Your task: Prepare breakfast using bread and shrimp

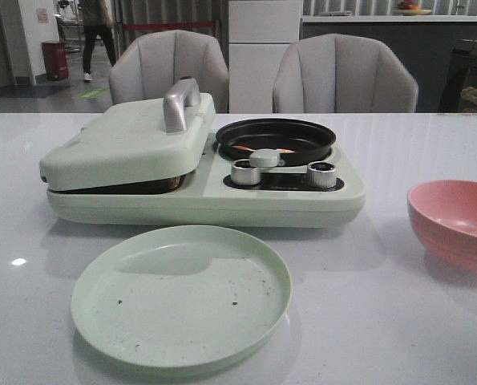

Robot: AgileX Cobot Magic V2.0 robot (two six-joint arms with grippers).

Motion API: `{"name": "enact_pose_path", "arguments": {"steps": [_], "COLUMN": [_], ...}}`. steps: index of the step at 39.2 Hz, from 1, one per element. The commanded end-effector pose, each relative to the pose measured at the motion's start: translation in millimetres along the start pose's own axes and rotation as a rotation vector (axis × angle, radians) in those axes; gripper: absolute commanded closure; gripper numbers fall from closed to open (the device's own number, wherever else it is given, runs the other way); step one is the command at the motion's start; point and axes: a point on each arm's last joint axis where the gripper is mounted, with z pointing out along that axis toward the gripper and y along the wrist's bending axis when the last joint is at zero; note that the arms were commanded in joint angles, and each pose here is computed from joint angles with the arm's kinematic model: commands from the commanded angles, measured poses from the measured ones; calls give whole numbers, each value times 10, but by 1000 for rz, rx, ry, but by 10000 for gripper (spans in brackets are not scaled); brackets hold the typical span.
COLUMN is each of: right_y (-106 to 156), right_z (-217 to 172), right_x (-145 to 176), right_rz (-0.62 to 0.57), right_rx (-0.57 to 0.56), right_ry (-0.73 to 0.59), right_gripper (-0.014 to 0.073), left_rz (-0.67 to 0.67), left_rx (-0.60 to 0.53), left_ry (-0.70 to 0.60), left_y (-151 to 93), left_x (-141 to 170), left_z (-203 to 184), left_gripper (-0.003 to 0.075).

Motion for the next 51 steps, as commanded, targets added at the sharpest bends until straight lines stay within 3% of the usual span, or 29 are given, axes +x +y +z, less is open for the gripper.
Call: {"name": "enact_pose_path", "arguments": {"steps": [1,15,29,33,38,46,51], "right_y": [-1,-1,-1,-1,-2,2,2], "right_z": [-46,-46,-46,-46,-46,-46,-46], "right_x": [-102,-102,-102,-101,-100,-100,-100], "right_rz": [-14,-14,-14,-14,-14,-11,-11], "right_rx": [4,4,4,4,4,0,0], "right_ry": [-73,-73,-73,-72,-71,-71,-71], "right_gripper": [580,580,580,580,580,580,580], "left_rz": [-121,-189,-192,-128,-32,72,72], "left_rx": [-107,-304,-323,-357,-478,-729,-832], "left_ry": [-123,-59,-65,-79,-89,-221,-249], "left_y": [124,409,432,429,422,290,228], "left_x": [-159,4,2,4,140,405,612], "left_z": [-39,-85,-95,-154,-366,-759,-839], "left_gripper": [617,621,620,620,620,620,620]}}
